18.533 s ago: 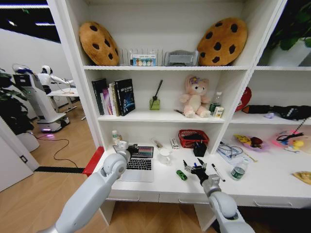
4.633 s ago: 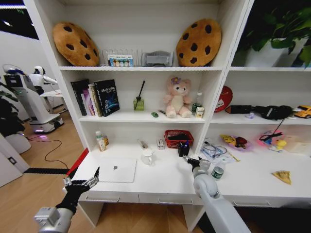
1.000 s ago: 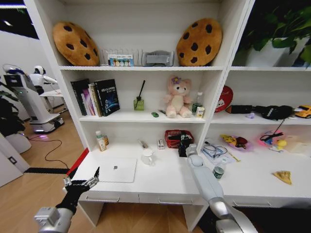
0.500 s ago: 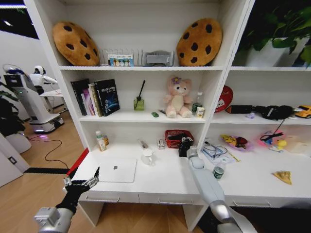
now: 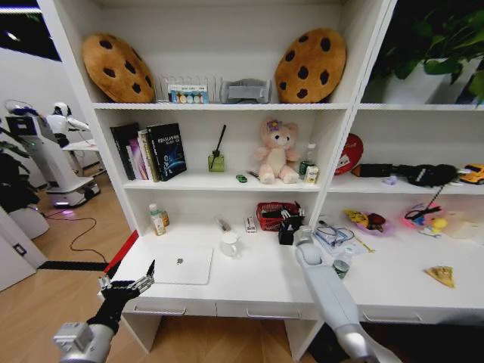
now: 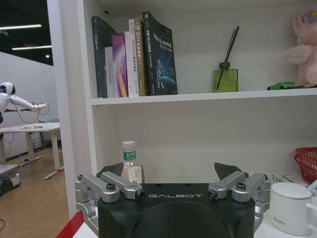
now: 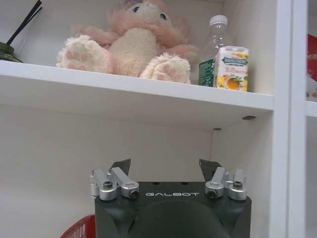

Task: Organize the objects on the table.

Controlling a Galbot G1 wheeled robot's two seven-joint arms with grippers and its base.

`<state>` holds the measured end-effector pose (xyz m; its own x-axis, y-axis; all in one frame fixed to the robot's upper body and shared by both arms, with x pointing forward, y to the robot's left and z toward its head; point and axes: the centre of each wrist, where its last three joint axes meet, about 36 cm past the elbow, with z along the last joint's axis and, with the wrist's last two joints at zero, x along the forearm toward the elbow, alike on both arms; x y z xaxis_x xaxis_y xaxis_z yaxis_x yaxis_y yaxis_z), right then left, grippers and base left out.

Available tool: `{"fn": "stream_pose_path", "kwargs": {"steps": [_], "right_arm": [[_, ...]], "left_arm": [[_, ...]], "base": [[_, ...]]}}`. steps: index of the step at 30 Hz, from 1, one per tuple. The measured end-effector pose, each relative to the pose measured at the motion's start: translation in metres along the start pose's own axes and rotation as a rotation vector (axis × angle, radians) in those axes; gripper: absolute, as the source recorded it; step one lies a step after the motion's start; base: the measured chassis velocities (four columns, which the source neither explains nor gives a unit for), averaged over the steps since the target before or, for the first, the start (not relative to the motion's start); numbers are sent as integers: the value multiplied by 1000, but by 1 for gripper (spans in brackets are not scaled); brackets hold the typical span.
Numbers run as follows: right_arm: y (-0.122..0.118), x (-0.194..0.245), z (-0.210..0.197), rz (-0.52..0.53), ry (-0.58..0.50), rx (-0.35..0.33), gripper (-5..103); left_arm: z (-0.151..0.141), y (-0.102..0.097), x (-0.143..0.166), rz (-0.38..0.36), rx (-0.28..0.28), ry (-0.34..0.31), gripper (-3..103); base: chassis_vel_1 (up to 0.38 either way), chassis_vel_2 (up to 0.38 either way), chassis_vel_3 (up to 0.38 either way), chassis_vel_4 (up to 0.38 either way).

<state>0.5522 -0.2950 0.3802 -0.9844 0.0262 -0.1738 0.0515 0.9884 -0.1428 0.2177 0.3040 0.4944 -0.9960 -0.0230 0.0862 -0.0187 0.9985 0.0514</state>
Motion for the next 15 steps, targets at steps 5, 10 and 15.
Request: {"fn": "stream_pose_path", "kwargs": {"steps": [5, 10, 15], "right_arm": [[5, 48, -20, 50, 85, -24, 95], [26, 102, -62, 187, 225, -88, 100], [45, 130, -75, 242, 322, -155, 100]], "left_arm": [[0, 0, 0, 0, 0, 0, 100], [0, 0, 0, 0, 0, 0, 100], [0, 0, 0, 0, 0, 0, 100]], "base": [[0, 0, 0, 0], [0, 0, 0, 0], [0, 0, 0, 0]]}}
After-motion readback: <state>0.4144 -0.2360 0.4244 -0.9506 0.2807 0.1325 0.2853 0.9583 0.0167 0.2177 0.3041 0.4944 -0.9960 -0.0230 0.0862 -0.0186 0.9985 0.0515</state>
